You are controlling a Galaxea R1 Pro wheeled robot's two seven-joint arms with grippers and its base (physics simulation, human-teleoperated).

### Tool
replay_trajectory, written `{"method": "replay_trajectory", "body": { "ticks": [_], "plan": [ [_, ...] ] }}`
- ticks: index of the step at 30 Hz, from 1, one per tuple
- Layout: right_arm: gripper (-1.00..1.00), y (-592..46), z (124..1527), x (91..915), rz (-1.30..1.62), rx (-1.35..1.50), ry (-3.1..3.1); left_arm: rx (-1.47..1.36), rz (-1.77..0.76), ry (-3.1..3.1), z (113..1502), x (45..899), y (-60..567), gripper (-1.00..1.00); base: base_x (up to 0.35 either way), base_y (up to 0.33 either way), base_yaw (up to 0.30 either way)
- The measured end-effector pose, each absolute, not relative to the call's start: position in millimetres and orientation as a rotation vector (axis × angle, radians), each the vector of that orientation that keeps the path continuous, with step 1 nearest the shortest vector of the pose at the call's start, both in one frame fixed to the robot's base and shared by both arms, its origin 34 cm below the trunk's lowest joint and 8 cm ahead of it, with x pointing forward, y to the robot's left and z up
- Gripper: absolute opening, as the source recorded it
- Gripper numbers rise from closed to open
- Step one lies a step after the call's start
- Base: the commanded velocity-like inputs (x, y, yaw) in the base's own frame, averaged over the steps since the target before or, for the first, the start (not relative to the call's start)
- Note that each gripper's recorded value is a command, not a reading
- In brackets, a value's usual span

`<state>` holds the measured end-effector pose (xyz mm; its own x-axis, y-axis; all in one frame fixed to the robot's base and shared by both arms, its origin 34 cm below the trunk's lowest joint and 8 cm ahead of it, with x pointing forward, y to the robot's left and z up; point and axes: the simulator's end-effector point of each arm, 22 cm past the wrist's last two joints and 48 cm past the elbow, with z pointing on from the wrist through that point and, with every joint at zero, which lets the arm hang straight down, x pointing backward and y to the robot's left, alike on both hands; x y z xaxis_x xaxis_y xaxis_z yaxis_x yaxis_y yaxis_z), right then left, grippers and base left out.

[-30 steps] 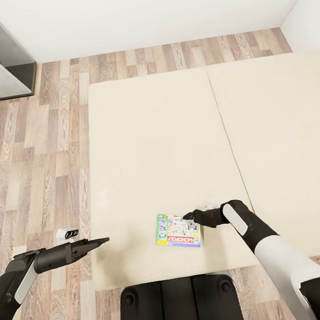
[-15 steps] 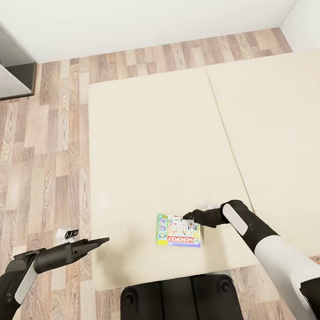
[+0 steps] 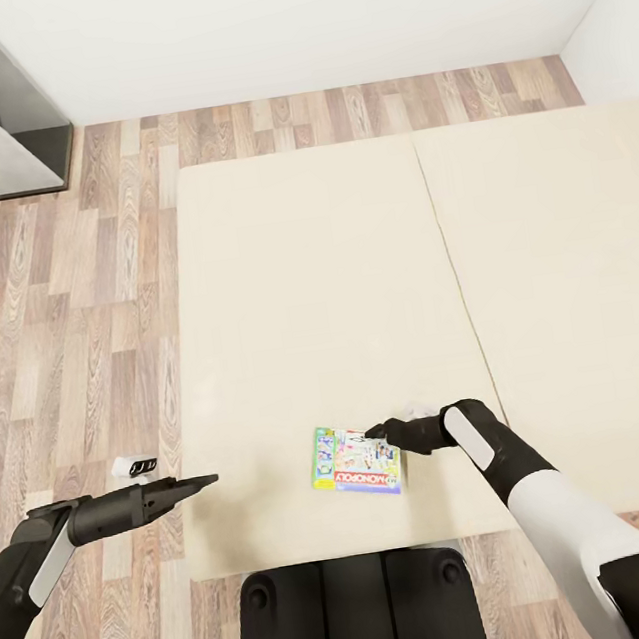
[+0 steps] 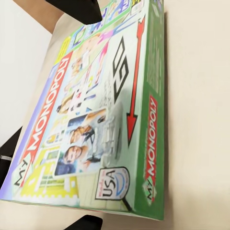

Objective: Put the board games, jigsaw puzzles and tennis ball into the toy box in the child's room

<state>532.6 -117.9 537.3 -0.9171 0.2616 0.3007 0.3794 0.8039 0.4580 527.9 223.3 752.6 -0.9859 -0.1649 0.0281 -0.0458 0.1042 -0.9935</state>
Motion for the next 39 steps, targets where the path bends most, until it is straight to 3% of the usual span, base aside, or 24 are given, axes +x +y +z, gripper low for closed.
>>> {"method": "replay_trajectory", "body": {
  "ticks": [39],
  "plan": [
    [1.00, -125.5, 537.5, 533.8, -0.766, -0.502, -2.770, -0.218, -2.035, 2.264, 752.8, 527.8, 222.7, 1.00, 0.000, 0.000, 0.004]
  ]
}}
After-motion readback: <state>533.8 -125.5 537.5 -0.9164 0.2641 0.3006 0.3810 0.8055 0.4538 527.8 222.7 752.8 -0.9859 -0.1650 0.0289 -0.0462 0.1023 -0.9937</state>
